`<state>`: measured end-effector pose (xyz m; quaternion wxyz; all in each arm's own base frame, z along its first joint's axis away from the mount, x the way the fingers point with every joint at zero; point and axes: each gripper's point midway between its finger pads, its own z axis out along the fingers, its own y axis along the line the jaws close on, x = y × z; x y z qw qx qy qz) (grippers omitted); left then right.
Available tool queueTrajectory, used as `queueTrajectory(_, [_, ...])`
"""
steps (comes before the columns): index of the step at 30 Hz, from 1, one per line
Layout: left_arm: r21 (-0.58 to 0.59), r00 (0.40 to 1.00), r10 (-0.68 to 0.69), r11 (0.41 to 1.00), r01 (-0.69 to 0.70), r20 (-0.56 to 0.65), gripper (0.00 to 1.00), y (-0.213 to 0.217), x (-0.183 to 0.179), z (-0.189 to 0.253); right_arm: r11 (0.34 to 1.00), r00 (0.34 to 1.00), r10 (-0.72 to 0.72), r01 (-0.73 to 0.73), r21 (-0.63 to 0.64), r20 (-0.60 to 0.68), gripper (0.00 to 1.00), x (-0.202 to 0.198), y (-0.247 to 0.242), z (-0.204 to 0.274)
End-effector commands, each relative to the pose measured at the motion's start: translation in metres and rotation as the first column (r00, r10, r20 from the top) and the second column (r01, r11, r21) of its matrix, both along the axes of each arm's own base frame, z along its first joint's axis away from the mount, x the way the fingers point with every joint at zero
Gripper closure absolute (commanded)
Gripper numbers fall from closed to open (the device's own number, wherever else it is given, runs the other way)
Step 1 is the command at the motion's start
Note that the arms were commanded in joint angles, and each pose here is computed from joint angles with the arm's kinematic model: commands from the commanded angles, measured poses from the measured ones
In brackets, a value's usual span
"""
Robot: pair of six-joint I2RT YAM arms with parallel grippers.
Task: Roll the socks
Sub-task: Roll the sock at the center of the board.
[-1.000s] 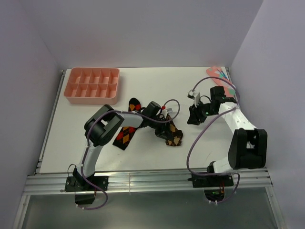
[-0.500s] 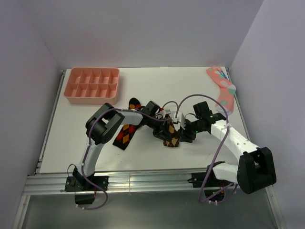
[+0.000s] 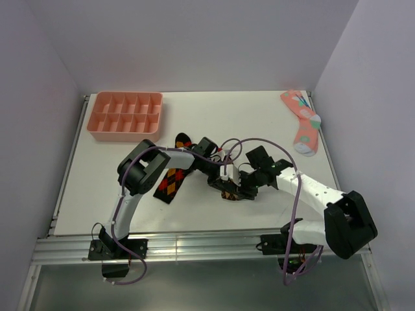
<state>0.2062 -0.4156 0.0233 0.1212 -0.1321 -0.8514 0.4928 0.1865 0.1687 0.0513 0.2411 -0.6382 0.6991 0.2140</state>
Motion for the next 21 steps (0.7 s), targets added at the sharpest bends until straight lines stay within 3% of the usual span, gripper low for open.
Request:
queueTrajectory(1, [0.202,0.999,0.03,0.979,-0.024,-0.028,1.0,0.027,-0.01,-0.059,1.0,0.999,0.001,0.0,-0.018,0.051,0.49,0.007,0.004,-0.007])
queueTrajectory(16, [0.174,0.999,0.03,0.984,-0.023,-0.038,1.0,0.028,-0.009,-0.058,0.994,0.999,0.011,-0.008,-0.108,0.029,0.49,0.008,0.008,-0.034])
queueTrajectory(21, [0.154,0.998,0.038,0.988,-0.03,-0.047,1.0,0.028,-0.009,-0.056,0.993,1.0,-0.008,0.01,-0.119,0.024,0.54,0.01,0.008,-0.036])
